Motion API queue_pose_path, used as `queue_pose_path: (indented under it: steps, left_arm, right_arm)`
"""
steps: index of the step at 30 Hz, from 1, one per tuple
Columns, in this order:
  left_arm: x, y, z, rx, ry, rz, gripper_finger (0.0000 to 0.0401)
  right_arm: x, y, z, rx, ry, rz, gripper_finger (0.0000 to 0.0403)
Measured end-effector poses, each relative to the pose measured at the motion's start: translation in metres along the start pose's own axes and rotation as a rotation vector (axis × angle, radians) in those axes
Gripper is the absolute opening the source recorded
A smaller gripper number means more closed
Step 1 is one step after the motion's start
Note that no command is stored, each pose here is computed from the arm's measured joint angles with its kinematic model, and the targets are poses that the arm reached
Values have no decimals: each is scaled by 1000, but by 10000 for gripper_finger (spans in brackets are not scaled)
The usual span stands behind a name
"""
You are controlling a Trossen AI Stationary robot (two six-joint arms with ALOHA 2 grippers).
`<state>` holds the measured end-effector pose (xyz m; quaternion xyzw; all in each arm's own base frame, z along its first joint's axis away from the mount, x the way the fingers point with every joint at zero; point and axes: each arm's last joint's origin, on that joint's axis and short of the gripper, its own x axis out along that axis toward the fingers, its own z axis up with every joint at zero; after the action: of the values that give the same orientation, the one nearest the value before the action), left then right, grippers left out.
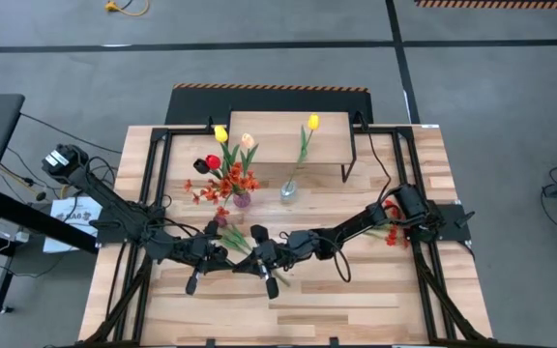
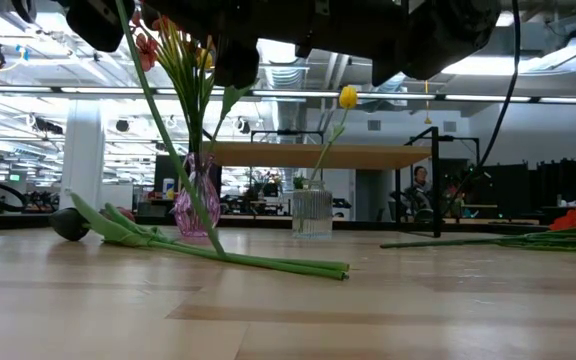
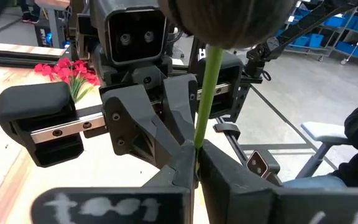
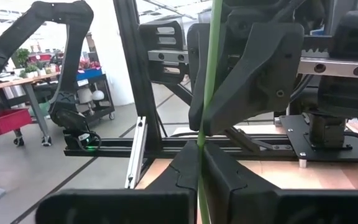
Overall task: Pick and place flowers into a vace then onto a shelf
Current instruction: Put the right black tulip into the transparent vase
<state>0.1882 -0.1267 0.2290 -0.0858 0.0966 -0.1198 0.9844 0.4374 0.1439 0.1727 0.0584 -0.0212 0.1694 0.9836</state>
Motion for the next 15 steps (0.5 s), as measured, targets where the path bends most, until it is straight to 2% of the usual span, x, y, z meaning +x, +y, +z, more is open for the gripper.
queue_pose_path:
  steps: [3,11,15]
  left_arm:
    - [0,0,2,2,-17,0,11]
    - [0,0,3,56,-36,6,92]
    - [0,0,4,57,-40,6,113]
  right_arm:
    - [0,0,1,2,-6,1,2]
    - [0,1,1,7,-5,11,1]
    - [0,2,1,7,-3,12,1]
